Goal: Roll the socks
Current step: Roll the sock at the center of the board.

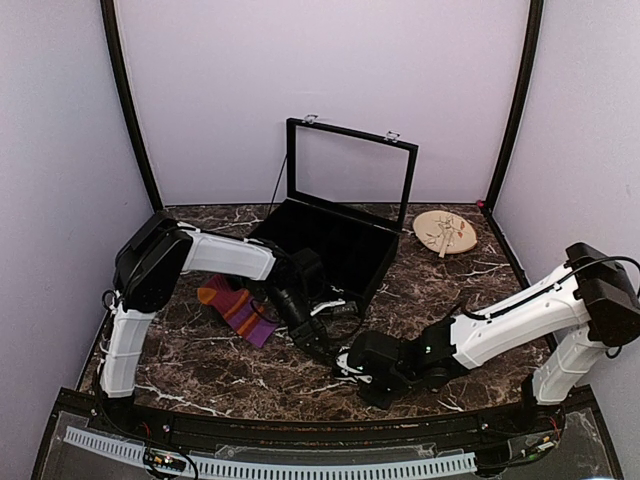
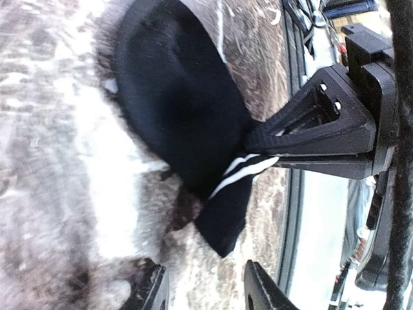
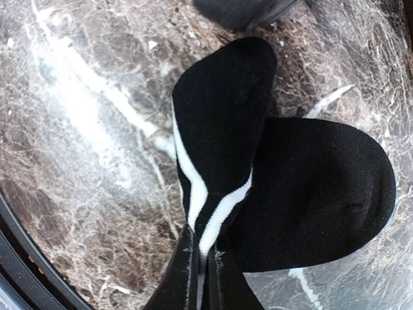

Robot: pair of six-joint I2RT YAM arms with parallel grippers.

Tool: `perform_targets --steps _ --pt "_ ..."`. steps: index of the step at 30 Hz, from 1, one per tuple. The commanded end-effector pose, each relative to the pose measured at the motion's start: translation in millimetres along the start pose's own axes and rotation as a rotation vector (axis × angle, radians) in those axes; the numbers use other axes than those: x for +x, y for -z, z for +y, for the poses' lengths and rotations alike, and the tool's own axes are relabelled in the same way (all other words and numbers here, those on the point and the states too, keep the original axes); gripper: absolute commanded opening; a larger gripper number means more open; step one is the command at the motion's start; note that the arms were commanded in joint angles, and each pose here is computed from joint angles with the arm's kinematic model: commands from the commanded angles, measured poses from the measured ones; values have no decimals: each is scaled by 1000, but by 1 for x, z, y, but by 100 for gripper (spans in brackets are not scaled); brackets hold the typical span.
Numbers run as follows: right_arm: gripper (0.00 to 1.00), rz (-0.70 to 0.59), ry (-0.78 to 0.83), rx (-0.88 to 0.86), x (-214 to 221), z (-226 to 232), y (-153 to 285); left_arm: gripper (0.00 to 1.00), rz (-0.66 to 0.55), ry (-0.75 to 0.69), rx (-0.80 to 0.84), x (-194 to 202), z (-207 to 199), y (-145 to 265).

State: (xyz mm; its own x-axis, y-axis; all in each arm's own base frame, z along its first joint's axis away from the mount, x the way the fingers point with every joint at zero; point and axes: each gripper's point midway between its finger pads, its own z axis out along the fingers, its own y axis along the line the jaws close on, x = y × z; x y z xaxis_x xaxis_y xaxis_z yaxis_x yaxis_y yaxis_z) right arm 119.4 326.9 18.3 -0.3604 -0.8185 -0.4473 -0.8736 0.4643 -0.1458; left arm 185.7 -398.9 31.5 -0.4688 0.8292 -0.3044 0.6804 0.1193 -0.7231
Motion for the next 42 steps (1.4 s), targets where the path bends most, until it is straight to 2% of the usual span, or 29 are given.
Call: perform_targets --steps 1,8,14,23,33,42 --pt "2 -10 -58 -48 2 2 3 42 -37 -14 -171 -1 29 9" --pt "2 -89 -169 -143 -14 -1 16 42 -125 -42 -326 -5 43 23" --pt "2 -106 -246 -219 -19 -6 18 42 -243 -87 -446 -13 45 42" --pt "3 -78 -393 -369 -15 -10 14 41 -419 -232 -483 -20 18 57" --pt "3 -73 -537 -545 -13 -5 16 43 -454 -453 -552 -26 -14 43" --pt "3 -47 -595 -604 -9 -5 14 49 -393 -673 -623 -25 -34 18"
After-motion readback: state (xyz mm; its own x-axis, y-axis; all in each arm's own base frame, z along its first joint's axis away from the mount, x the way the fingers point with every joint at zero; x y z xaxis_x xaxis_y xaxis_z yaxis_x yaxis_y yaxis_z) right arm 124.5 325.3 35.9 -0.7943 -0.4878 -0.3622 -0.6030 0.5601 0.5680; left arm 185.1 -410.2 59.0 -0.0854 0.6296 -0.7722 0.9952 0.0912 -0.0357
